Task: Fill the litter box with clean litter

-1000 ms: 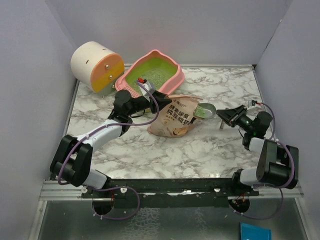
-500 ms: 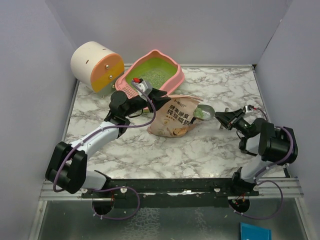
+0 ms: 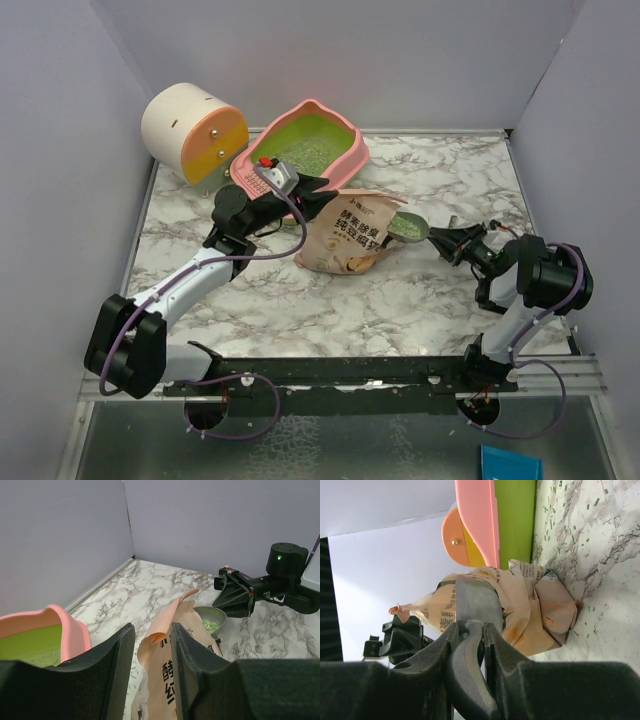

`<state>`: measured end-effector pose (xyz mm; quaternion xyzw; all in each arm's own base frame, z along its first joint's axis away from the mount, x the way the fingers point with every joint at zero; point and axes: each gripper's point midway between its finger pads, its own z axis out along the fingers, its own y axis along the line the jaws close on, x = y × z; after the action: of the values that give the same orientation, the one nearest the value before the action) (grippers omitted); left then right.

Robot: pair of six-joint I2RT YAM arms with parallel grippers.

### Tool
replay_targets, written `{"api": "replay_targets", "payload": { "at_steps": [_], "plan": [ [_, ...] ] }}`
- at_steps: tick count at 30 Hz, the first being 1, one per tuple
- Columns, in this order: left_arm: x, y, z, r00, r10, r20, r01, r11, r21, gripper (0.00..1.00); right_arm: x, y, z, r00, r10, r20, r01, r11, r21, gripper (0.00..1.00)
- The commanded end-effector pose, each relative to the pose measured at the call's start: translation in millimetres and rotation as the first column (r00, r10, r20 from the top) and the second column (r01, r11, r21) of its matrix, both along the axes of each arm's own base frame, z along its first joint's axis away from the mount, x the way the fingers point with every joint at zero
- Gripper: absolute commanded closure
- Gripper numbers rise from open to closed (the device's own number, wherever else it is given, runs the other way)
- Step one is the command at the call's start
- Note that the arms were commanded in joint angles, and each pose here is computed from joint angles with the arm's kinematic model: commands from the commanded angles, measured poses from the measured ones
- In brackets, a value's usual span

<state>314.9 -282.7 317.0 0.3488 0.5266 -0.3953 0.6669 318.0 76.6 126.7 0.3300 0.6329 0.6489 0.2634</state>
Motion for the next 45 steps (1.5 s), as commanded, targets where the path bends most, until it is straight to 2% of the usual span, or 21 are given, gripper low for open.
{"api": "replay_targets", "payload": {
  "at_steps": [1, 8, 16, 30, 36, 45],
  "plan": [
    [0.6, 10.3, 12.1, 0.997, 0.065, 0.047, -0.064, 0.998, -0.020, 0.62, -7.1, 0.6, 57.1, 0.937, 0.018, 0.348, 0.020, 0.994, -0.103, 0.99],
    [10.2, 32.1, 25.0, 0.974, 0.212, 0.074, -0.210, 0.977, -0.035, 0.62, 5.8, -12.6, 72.8, 0.927, -0.020, 0.375, 0.061, 0.993, -0.098, 0.99],
    [13.9, 50.7, 33.4, 0.944, 0.317, 0.089, -0.312, 0.948, -0.063, 0.62, 37.4, -35.6, 94.8, 0.920, -0.067, 0.385, 0.149, 0.971, -0.188, 0.99],
    [11.0, 68.9, 49.1, 0.913, 0.397, 0.094, -0.386, 0.915, -0.115, 0.62, 100.9, -59.9, 139.7, 0.905, -0.085, 0.418, 0.200, 0.950, -0.241, 0.99],
    [10.7, 73.7, 52.2, 0.903, 0.418, 0.099, -0.405, 0.906, -0.124, 0.62, 135.3, -31.1, 160.0, 0.898, -0.027, 0.439, 0.164, 0.946, -0.279, 0.99],
    [12.2, 78.8, 55.6, 0.899, 0.429, 0.091, -0.417, 0.901, -0.124, 0.62, 183.4, 50.9, 179.4, 0.886, 0.089, 0.454, 0.047, 0.959, -0.279, 0.99]
  ]
}}
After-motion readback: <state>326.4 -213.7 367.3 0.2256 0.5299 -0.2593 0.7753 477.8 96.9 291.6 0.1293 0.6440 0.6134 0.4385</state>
